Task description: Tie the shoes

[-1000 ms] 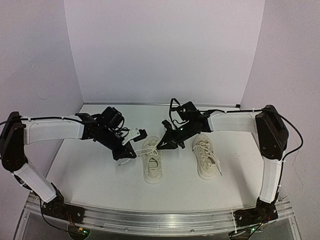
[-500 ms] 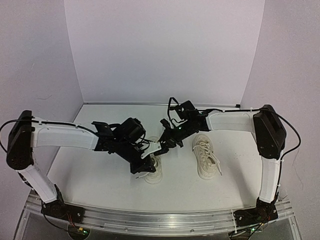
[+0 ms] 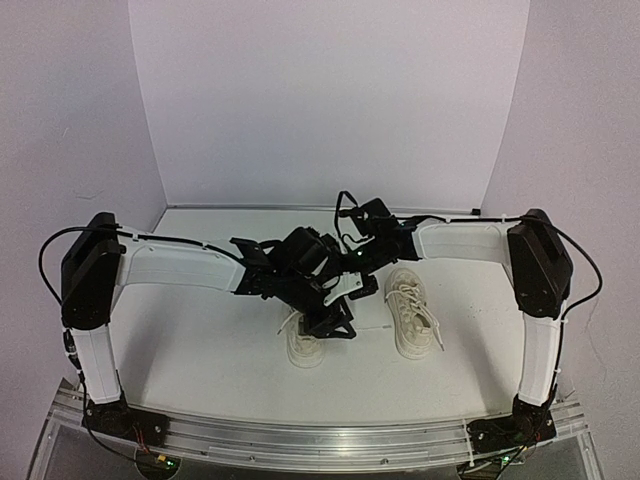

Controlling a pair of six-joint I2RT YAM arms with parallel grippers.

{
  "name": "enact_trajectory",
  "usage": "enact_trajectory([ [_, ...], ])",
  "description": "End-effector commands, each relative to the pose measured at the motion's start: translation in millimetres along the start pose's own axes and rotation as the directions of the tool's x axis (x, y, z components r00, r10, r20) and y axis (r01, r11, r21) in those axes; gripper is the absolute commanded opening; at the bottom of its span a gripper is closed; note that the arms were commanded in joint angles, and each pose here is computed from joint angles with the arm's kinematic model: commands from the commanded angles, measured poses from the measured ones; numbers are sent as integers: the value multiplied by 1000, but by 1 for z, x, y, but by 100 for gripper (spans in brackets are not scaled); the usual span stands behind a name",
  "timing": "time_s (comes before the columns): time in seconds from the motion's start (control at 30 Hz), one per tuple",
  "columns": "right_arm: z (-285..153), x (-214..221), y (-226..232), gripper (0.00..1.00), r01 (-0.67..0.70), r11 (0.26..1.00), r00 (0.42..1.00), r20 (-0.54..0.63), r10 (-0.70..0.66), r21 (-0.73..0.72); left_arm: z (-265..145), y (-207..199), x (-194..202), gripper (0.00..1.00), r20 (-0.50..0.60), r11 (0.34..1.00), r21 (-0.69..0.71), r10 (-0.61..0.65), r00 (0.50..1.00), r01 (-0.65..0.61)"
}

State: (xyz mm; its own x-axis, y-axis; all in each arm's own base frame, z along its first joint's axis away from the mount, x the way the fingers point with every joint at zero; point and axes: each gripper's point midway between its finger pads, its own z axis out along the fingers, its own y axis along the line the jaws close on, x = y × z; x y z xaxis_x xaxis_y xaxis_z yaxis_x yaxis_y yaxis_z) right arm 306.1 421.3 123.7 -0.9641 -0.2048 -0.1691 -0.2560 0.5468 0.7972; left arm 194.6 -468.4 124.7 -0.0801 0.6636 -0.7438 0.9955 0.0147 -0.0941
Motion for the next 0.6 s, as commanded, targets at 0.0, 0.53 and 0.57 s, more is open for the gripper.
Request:
enact_trajectory([
  [0.0,-5,-9,21,0,42,999,999,24,-41,-34,-41,5,-46,55,143,998,-61,41,989,-33],
  [0.53,25,0,43,10,73,995,997,-30,-75,-72,-161,50,28,69,379,840,-356,-271,885,409],
  [0.57,29,2,44,13,72,995,996,-37,-75,-74,-164,51,33,69,387,825,-366,-286,877,430],
])
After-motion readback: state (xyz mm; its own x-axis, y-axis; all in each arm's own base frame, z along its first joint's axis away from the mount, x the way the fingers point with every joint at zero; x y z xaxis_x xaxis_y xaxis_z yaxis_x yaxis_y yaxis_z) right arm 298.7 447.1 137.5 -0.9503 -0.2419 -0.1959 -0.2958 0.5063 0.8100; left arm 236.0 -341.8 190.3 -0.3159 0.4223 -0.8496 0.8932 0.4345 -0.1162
